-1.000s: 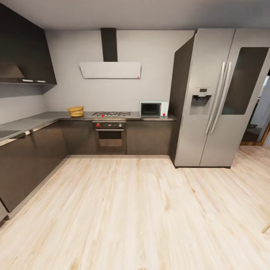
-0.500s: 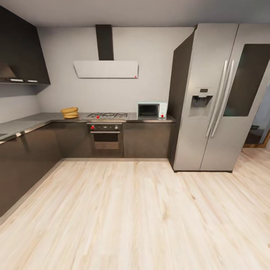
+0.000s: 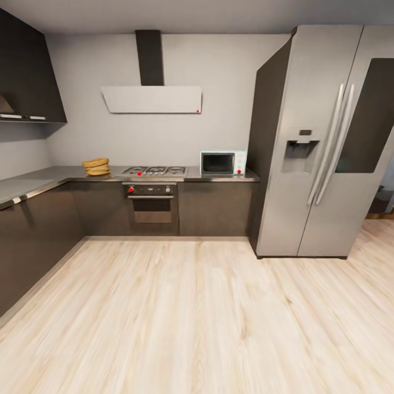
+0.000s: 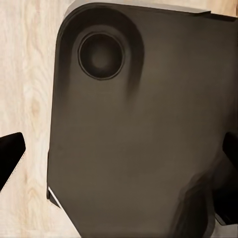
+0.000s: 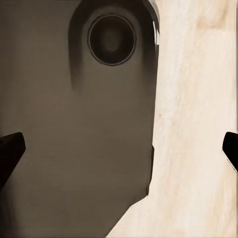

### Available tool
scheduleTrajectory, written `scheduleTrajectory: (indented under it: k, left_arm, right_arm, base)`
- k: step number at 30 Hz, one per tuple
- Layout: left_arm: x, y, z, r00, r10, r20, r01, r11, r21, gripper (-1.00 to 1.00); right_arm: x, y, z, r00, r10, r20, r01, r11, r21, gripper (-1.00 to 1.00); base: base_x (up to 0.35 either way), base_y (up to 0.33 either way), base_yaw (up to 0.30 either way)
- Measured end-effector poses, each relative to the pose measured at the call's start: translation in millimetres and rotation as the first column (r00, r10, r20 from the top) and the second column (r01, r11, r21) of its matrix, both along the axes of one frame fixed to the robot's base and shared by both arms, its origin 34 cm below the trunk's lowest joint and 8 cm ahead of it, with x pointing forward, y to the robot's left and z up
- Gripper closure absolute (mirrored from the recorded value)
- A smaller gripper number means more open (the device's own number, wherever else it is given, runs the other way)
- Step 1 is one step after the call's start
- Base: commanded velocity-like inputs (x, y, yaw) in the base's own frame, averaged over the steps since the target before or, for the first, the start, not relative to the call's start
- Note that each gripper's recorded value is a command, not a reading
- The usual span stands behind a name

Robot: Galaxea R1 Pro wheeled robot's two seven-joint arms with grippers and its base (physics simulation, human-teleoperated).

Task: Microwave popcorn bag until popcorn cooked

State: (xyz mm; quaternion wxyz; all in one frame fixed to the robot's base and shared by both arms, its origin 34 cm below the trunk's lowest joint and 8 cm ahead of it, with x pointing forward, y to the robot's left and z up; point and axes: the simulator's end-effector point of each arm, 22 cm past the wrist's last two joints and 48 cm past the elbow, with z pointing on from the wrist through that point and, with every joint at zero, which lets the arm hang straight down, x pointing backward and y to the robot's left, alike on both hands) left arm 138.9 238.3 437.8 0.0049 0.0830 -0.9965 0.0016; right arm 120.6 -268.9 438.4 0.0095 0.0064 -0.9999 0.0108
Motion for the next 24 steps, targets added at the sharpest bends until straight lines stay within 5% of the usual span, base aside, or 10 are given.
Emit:
scheduleTrajectory:
  k: [13,24]
  left_arm:
    - [-0.2,0.2,0.0,0.998,0.056,-0.001,-0.056,0.998,0.001,-1.00]
    - [1.9,1.1,0.0,0.998,0.057,0.008,-0.057,0.998,0.004,-1.00]
  right_arm:
    - [0.1,1.1,0.0,1.000,-0.001,0.001,0.001,1.000,0.001,-1.00]
    - [0.3,2.2,0.0,1.000,-0.002,0.002,0.002,1.000,0.002,-1.00]
  base:
    - [0.336,0.000,-0.008]
    - [0.336,0.000,-0.258]
